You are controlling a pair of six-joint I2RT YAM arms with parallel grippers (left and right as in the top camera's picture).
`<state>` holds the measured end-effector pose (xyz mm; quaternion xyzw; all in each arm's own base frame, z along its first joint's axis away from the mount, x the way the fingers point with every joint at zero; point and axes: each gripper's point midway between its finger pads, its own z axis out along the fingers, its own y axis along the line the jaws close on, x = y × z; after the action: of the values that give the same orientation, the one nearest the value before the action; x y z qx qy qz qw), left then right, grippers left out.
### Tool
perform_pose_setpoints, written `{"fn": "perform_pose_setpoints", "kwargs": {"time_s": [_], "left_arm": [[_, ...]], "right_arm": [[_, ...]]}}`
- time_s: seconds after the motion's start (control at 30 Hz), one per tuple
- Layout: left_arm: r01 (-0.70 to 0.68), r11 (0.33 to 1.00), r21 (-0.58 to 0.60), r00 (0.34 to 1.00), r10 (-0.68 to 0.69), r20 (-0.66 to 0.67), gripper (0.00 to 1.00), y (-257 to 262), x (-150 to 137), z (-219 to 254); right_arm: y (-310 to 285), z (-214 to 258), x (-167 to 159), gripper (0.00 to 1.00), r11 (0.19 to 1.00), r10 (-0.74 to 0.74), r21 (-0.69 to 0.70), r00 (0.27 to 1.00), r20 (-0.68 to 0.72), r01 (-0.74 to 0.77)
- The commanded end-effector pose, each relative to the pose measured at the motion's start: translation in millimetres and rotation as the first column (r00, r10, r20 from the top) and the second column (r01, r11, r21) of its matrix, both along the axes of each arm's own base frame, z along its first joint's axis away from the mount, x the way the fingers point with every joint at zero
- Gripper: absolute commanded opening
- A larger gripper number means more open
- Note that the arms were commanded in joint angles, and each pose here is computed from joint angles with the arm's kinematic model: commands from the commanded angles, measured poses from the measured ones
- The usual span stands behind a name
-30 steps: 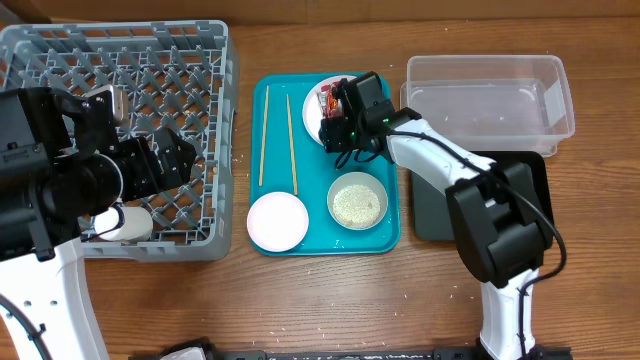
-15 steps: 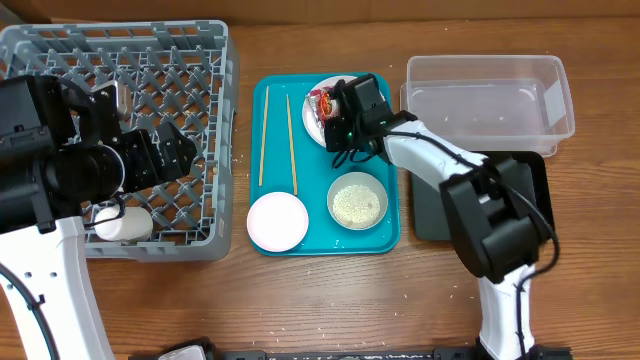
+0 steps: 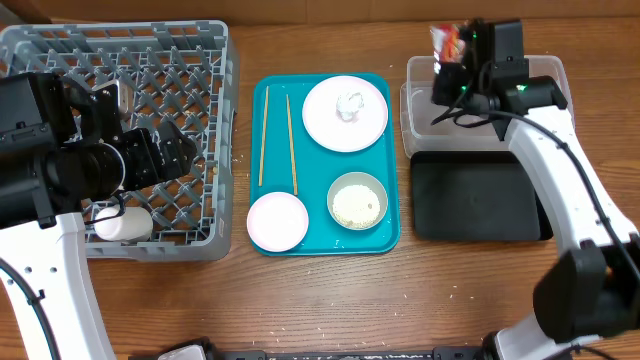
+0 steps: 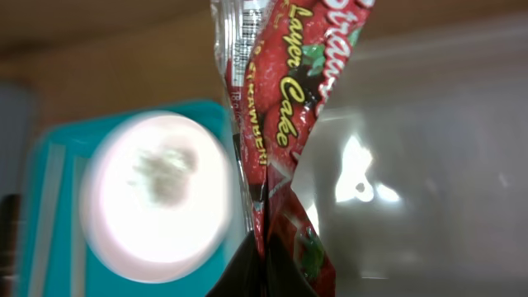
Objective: Sort waste into correct bins and load items into the dishwasher
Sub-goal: 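Drop the red wrapper into the clear plastic bin, then grasp the white tissue on the plate with the right gripper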
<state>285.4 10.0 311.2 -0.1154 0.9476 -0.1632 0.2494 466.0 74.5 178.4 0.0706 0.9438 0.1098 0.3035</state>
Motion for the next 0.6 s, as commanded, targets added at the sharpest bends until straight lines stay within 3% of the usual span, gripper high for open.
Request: {"fn": "perform_pose_setpoints", "kwargs": {"time_s": [0.0,0.03,0.07,0.1,0.2,0.3,0.37,0.5,0.57], "left_arm": [[0.014,1.000,0.014,1.000,-0.014,0.015,1.00,0,2,3],[0.014,1.000,0.014,1.000,-0.014,0.014,1.00,0,2,3],[0.014,1.000,0.014,1.000,-0.014,0.014,1.00,0,2,3],[0.014,1.000,0.014,1.000,-0.014,0.015,1.00,0,2,3],[0.014,1.000,0.014,1.000,-0.014,0.014,1.00,0,2,3],[0.014,1.000,0.014,1.000,-0.014,0.015,1.00,0,2,3],[0.014,1.000,0.014,1.000,-0.014,0.015,1.00,0,2,3],[0.014,1.000,0.014,1.000,-0.014,0.014,1.00,0,2,3],[0.014,1.000,0.014,1.000,-0.014,0.014,1.00,0,2,3]], "right_arm": [[-9,-38,-6,0.13,0.999,-0.002,-0.054,0.995,-0.097,-0.004],[-8,-36,-4,0.42,0.998,0.014,-0.058,0.996,-0.084,-0.019],[-2,-26,-1,0.59,0.997,0.057,-0.048,0.997,-0.060,-0.060],[5,-18,0,0.64,0.995,0.095,-0.029,0.995,-0.042,-0.096],[62,23,-4,0.70,0.946,0.284,0.147,0.957,0.055,-0.289],[103,23,-12,0.70,0.908,0.373,0.174,0.925,0.076,-0.381],[126,8,-12,0.69,0.911,0.394,0.103,0.916,0.075,-0.400],[138,-36,23,0.69,0.944,0.284,-0.211,0.952,0.117,-0.255],[144,-54,37,0.69,0.944,0.272,-0.232,0.952,0.140,-0.236]]}}
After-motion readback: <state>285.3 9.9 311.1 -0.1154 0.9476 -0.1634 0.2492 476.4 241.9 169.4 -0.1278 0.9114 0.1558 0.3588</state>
